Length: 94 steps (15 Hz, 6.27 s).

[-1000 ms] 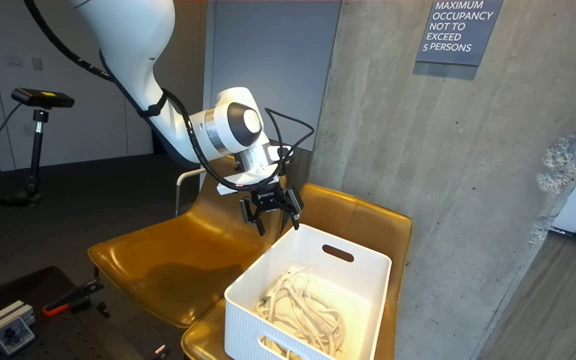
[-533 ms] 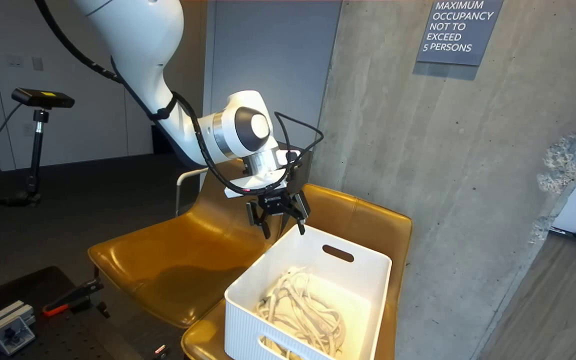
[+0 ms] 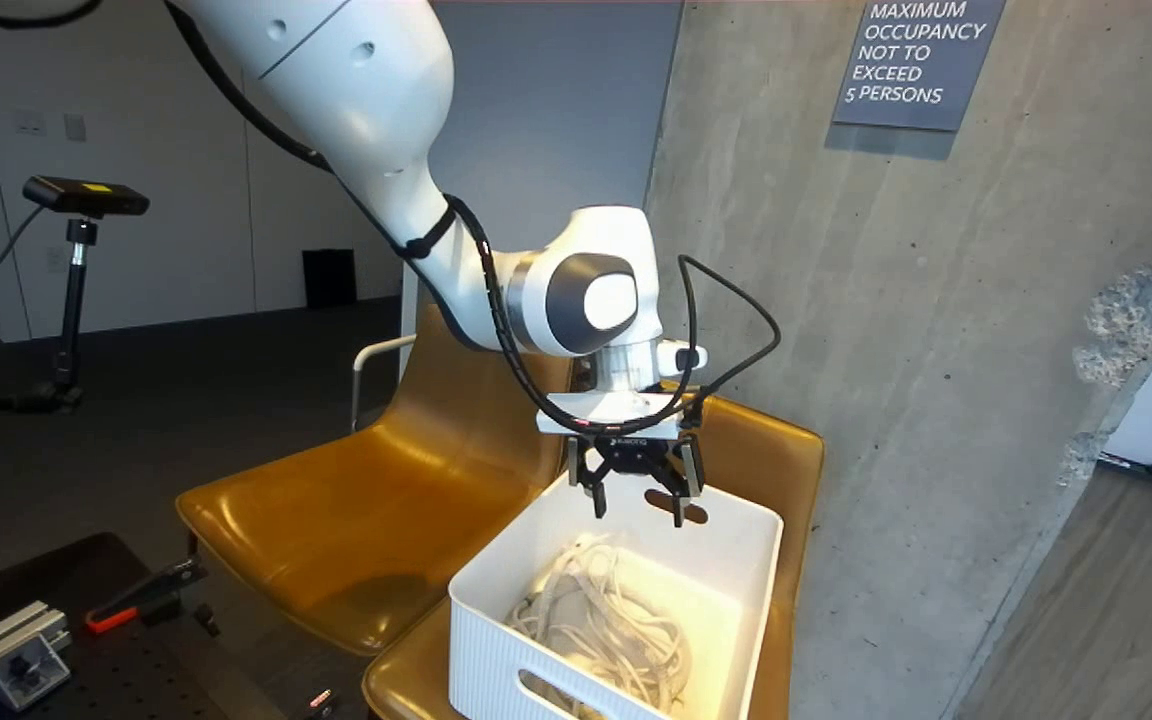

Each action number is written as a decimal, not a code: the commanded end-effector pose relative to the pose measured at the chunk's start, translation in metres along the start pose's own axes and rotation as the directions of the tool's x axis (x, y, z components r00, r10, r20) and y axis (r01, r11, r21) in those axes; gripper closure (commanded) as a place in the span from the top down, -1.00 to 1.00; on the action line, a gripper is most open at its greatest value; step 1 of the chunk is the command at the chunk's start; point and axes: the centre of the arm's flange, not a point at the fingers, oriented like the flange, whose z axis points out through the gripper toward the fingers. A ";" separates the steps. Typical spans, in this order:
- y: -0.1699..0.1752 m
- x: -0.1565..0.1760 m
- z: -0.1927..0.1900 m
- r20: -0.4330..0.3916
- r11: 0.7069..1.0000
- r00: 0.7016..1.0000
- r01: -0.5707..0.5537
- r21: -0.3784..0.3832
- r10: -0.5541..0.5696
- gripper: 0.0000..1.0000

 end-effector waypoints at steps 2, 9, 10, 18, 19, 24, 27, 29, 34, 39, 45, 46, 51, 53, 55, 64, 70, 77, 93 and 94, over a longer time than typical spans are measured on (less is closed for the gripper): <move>0.013 0.013 0.051 0.039 0.999 0.999 -0.019 0.031 0.018 1.00; 0.019 -0.012 0.143 0.145 0.999 0.989 0.031 0.014 -0.033 1.00; 0.016 -0.014 0.153 0.154 0.999 0.987 0.039 0.017 -0.041 1.00; 0.012 -0.029 0.229 0.214 0.998 0.975 0.056 0.040 -0.064 1.00; 0.010 -0.030 0.235 0.218 0.997 0.974 0.057 0.042 -0.065 0.91; 0.012 -0.026 0.229 0.218 0.999 0.975 0.026 0.029 -0.032 0.09; 0.013 -0.023 0.223 0.217 0.999 0.976 0.032 0.003 -0.032 -0.35; 0.012 -0.020 0.218 0.215 0.999 0.976 0.038 -0.015 -0.034 -0.65; -0.011 0.011 0.179 0.176 0.993 0.982 0.086 -0.087 -0.069 -1.00; -0.023 0.035 0.139 0.136 0.982 0.986 0.119 -0.149 -0.099 -1.00; 0.018 0.046 0.053 0.095 0.962 0.990 0.124 -0.244 -0.103 -1.00; 0.026 0.050 0.034 0.078 0.958 0.992 0.116 -0.262 -0.098 -1.00; 0.039 0.054 -0.087 -0.048 0.927 0.992 0.093 -0.364 -0.118 -1.00; 0.033 0.051 -0.127 -0.085 0.911 0.985 0.103 -0.400 -0.149 -1.00; 0.025 0.045 -0.159 -0.108 0.894 0.978 0.116 -0.434 -0.180 -1.00; -0.106 0.074 -0.277 -0.165 0.866 0.969 0.081 -0.494 -0.185 -1.00; -0.290 0.109 -0.325 -0.156 0.862 0.965 0.110 -0.494 -0.212 -1.00; -0.446 0.110 -0.345 -0.139 0.859 0.954 0.169 -0.483 -0.265 -1.00; -0.470 0.073 -0.188 -0.007 0.913 0.980 0.183 -0.363 -0.199 -1.00; -0.459 0.066 -0.172 0.014 0.917 0.984 0.170 -0.360 -0.177 -1.00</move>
